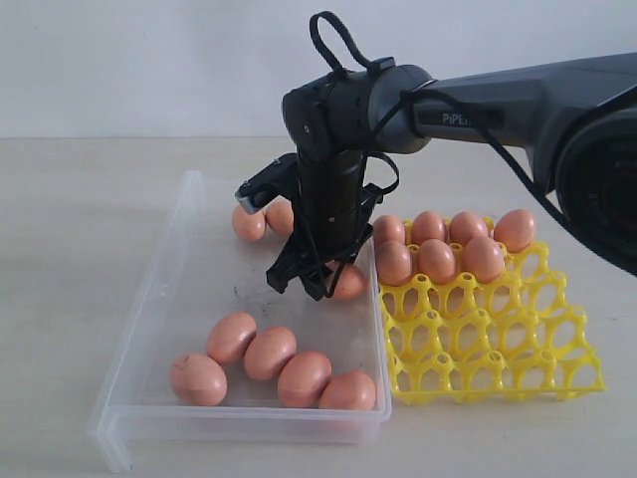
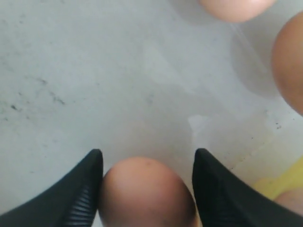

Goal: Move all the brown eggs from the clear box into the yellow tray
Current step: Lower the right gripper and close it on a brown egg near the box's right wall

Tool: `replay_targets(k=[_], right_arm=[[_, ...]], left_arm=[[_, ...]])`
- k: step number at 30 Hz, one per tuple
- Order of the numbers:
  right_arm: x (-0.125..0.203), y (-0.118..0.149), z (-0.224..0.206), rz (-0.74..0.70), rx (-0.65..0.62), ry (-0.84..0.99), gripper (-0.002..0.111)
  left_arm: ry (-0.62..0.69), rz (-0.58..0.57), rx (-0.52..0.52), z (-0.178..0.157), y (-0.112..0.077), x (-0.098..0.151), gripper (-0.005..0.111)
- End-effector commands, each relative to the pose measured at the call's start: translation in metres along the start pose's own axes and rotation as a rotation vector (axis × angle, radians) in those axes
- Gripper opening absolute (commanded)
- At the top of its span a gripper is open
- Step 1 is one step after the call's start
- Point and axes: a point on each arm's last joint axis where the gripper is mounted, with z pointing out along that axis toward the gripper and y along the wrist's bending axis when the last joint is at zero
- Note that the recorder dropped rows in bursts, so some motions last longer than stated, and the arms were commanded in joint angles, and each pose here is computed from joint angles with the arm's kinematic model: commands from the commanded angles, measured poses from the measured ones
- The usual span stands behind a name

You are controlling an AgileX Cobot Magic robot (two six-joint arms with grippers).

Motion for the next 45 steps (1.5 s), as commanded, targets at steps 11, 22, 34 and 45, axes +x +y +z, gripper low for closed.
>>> replay_targets(k=[11,22,34,45], right_arm=[[0.006,-0.002,0.000,-0.038,0.007,0.070,0.067],[0.012,-0.008,0.000,-0.096,0.067,0.136,0.067],[-0.003,-0.008,-0.001,0.040,0.074,-0.029,0.067],[-0.002,-0.011,-0.018,-0.039,0.096,-0.040,0.067]], left_arm=[[-0.002,-0.018,0.002,0.000,0.000,0.001,0.004],[-0.002,-0.018,0.002,0.000,0.000,0.001,0.004],[-0.002,-0.018,0.002,0.000,0.000,0.001,0.004],[-0.002,-0.018,0.002,0.000,0.000,0.001,0.004]])
